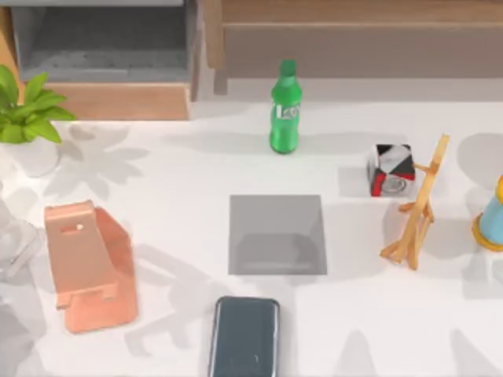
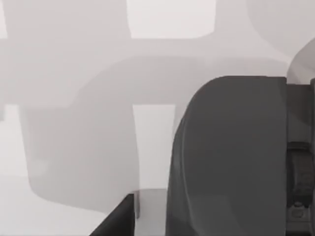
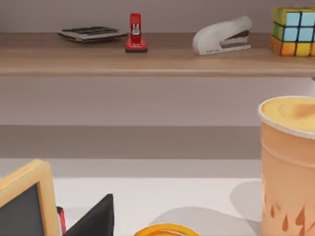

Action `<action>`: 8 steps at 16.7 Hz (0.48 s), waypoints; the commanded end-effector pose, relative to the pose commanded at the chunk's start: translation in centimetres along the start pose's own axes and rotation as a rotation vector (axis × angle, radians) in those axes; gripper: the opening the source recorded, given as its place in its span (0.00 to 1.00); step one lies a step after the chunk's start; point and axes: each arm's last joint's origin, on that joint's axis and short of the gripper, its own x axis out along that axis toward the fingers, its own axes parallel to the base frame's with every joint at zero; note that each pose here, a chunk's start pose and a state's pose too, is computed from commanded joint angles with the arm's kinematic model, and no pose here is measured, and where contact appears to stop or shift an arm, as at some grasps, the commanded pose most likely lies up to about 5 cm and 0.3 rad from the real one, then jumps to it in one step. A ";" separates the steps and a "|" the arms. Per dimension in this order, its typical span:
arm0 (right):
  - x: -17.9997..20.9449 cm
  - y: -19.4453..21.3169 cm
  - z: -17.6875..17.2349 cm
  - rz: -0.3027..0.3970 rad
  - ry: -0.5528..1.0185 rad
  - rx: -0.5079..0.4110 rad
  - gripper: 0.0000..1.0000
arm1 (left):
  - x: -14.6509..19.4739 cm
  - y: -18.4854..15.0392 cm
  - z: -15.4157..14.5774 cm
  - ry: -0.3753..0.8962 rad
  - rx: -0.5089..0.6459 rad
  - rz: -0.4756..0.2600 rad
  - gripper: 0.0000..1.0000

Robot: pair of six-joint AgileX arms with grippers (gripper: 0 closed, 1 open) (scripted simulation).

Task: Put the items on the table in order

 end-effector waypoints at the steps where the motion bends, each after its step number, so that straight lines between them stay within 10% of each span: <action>1: 0.0 0.0 0.0 0.000 0.000 0.000 1.00 | 0.0 0.0 0.0 0.000 0.000 0.000 0.55; 8: 0.0 0.0 0.0 0.000 0.000 0.000 1.00 | 0.0 0.0 0.0 0.000 0.000 0.000 0.02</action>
